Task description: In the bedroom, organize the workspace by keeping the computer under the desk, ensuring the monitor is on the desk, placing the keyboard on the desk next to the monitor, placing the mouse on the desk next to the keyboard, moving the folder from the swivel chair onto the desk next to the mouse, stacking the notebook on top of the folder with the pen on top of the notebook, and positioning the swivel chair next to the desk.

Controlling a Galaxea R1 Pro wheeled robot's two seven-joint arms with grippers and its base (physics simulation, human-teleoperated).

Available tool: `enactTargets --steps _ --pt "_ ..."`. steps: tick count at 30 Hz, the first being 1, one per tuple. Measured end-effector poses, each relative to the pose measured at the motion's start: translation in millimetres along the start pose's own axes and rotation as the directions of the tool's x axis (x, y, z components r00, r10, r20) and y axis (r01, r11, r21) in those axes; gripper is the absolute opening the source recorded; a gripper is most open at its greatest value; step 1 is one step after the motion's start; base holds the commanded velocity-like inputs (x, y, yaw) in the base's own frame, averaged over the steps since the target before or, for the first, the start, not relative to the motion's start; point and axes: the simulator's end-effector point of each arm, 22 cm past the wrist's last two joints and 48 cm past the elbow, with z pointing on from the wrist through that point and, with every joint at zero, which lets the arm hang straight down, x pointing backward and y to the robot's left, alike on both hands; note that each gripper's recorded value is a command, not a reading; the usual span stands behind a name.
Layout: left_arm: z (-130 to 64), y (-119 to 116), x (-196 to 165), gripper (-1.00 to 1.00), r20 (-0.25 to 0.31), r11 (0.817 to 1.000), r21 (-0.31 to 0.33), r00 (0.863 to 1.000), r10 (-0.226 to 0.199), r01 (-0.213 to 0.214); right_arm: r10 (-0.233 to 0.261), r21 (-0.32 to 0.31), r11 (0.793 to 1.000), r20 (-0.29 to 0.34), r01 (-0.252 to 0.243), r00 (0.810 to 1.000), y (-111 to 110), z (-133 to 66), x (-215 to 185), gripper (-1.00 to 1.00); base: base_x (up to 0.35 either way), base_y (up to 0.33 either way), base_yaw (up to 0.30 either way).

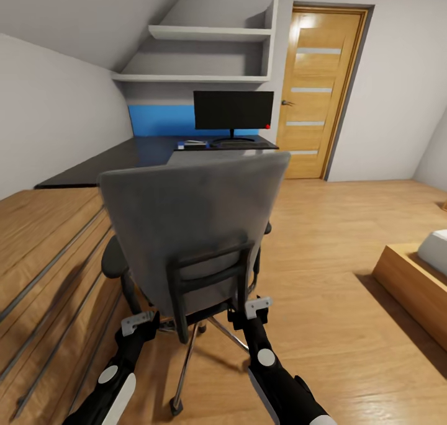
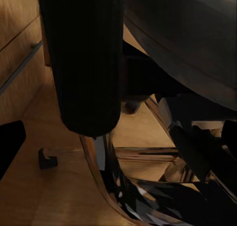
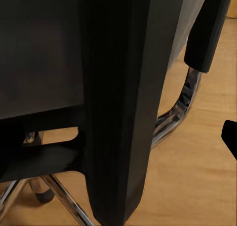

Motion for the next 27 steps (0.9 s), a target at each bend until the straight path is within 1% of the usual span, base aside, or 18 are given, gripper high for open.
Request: enactTargets --steps 14,27 --pt "-0.3 1.9 0.4 1.0 0.0 1.0 -0.005 1.0 -0.001 0.001 -0.005 -0.002 1.0 0.002 0.005 1.0 0.9 -0.1 -0.7 1.0 0.285 -0.015 0.0" --pt "-0.3 1.6 0.3 1.0 0.0 1.0 -0.004 1.0 -0.002 0.002 -0.006 -0.002 1.0 0.003 0.006 1.0 0.8 0.1 -1.2 1.0 0.28 -0.216 0.0"
